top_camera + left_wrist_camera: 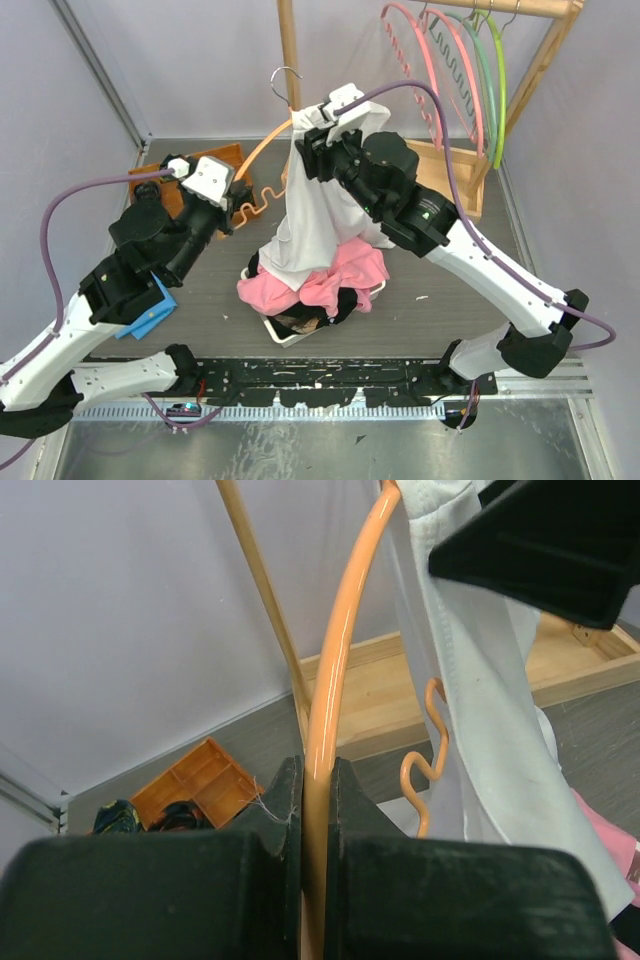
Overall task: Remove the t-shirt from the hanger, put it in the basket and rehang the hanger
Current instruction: Remove the T-shirt from the hanger, then place the T-shirt in the bin.
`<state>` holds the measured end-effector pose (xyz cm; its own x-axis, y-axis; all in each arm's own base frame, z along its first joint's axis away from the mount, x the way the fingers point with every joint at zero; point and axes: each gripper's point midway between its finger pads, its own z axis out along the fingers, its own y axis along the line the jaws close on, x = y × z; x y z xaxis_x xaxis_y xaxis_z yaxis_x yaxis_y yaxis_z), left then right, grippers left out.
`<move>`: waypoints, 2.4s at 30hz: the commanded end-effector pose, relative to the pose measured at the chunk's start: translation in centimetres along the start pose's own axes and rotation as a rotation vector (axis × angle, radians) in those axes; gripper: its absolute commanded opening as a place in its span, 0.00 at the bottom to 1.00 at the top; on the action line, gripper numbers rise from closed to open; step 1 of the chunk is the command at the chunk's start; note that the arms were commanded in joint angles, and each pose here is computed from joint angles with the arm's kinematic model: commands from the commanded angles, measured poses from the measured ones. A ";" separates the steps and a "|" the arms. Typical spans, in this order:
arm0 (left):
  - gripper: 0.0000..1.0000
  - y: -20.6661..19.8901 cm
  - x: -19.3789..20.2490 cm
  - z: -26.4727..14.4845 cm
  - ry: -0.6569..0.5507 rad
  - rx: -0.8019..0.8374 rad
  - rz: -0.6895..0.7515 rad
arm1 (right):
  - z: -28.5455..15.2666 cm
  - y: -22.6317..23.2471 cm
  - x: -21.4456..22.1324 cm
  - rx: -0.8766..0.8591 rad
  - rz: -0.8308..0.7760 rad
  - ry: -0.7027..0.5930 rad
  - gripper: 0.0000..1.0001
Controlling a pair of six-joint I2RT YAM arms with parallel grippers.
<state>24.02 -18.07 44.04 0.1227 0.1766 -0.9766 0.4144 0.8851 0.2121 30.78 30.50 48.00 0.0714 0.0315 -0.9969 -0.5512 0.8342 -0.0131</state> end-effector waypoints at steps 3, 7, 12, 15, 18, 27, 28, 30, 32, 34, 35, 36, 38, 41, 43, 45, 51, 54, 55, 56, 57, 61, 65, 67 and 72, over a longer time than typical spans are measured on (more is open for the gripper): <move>0.00 1.9 -4.1 -2.1 -0.145 -0.014 -0.086 | 0.3 -0.4 -2.4 0.030 0.049 -0.064 0.47; 0.00 2.0 -4.3 -2.7 -0.160 -0.002 -0.100 | 0.7 -0.4 -2.5 0.038 0.047 -0.066 0.28; 0.00 2.6 -3.6 -2.8 -0.136 -0.039 -0.088 | -0.1 -1.4 -3.7 0.076 0.065 -0.113 0.01; 0.00 2.8 -2.8 -2.6 -0.108 -0.060 -0.068 | -1.1 -2.8 -4.8 0.133 0.078 -0.151 0.01; 0.00 2.8 -1.8 -2.7 -0.090 -0.068 -0.060 | -2.3 -4.6 -6.1 0.206 0.090 -0.182 0.01; 0.00 3.5 -2.3 -5.5 -0.177 -0.032 -0.142 | -4.9 -10.3 -7.0 0.445 0.078 -0.196 0.01; 0.00 3.8 -2.3 -5.6 -0.178 -0.039 -0.143 | -5.1 -10.8 -6.9 0.462 0.078 -0.196 0.01; 0.00 4.2 -2.3 -5.9 -0.176 -0.057 -0.145 | -5.4 -11.7 -6.7 0.485 0.083 -0.193 0.01; 0.00 4.6 -2.5 -6.0 -0.179 -0.074 -0.151 | -5.8 -12.5 -6.4 0.501 0.091 -0.188 0.01; 0.00 5.0 -2.7 -6.1 -0.189 -0.088 -0.154 | -6.2 -13.2 -6.0 0.518 0.095 -0.182 0.01; 0.00 5.1 -2.8 -6.2 -0.191 -0.095 -0.154 | -6.4 -13.5 -5.8 0.526 0.095 -0.178 0.01; 0.00 5.2 -2.9 -6.2 -0.191 -0.097 -0.153 | -6.5 -14.0 -5.6 0.537 0.094 -0.172 0.01; 0.00 5.5 -3.0 -6.4 -0.193 -0.105 -0.150 | -6.7 -14.6 -5.3 0.547 0.093 -0.164 0.01; 0.00 6.1 -3.2 -7.1 -0.210 -0.118 -0.157 | -6.8 -15.2 -4.8 0.548 0.092 -0.153 0.01; 0.00 6.5 -3.3 -7.6 -0.228 -0.128 -0.169 | -6.7 -15.4 -4.2 0.553 0.090 -0.142 0.01; 0.00 7.1 -3.4 -7.9 -0.241 -0.150 -0.177 | -6.6 -15.4 -3.7 0.546 0.094 -0.135 0.01; 0.00 8.2 -3.7 -8.1 -0.236 -0.211 -0.177 | -6.2 -14.8 -2.4 0.513 0.107 -0.114 0.01; 0.00 8.5 -3.6 -7.7 -0.214 -0.238 -0.169 | -6.0 -13.6 -2.9 0.436 0.112 -0.135 0.01; 0.00 8.4 -3.5 -7.4 -0.203 -0.245 -0.163 | -5.8 -12.9 -3.2 0.391 0.112 -0.146 0.01; 0.00 8.3 -3.4 -7.0 -0.189 -0.250 -0.155 | -5.9 -12.4 -3.7 0.357 0.114 -0.160 0.01; 0.00 8.1 -3.3 -6.7 -0.174 -0.253 -0.147 | -5.9 -12.0 -4.2 0.329 0.116 -0.175 0.00; 0.00 7.5 -2.8 -5.4 -0.131 -0.261 -0.130 | -6.7 -10.8 -7.0 0.246 0.127 -0.241 0.01; 0.00 6.6 -3.1 -3.9 -0.127 -0.252 -0.113 | -8.1 -9.9 -10.4 0.178 0.144 -0.321 0.00; 0.00 6.4 -3.6 -3.3 -0.127 -0.250 -0.099 | -9.0 -9.5 -12.2 0.146 0.152 -0.379 0.00; 0.00 5.8 -4.7 -1.7 -0.140 -0.254 -0.088 | -10.4 -7.1 -17.2 -0.004 0.156 -0.507 0.01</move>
<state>24.37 -13.51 45.47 0.1361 0.1548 -0.9785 0.2164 0.9592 0.1819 29.62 18.93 55.44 0.2139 0.2452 -0.9456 -0.4405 0.8882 0.1307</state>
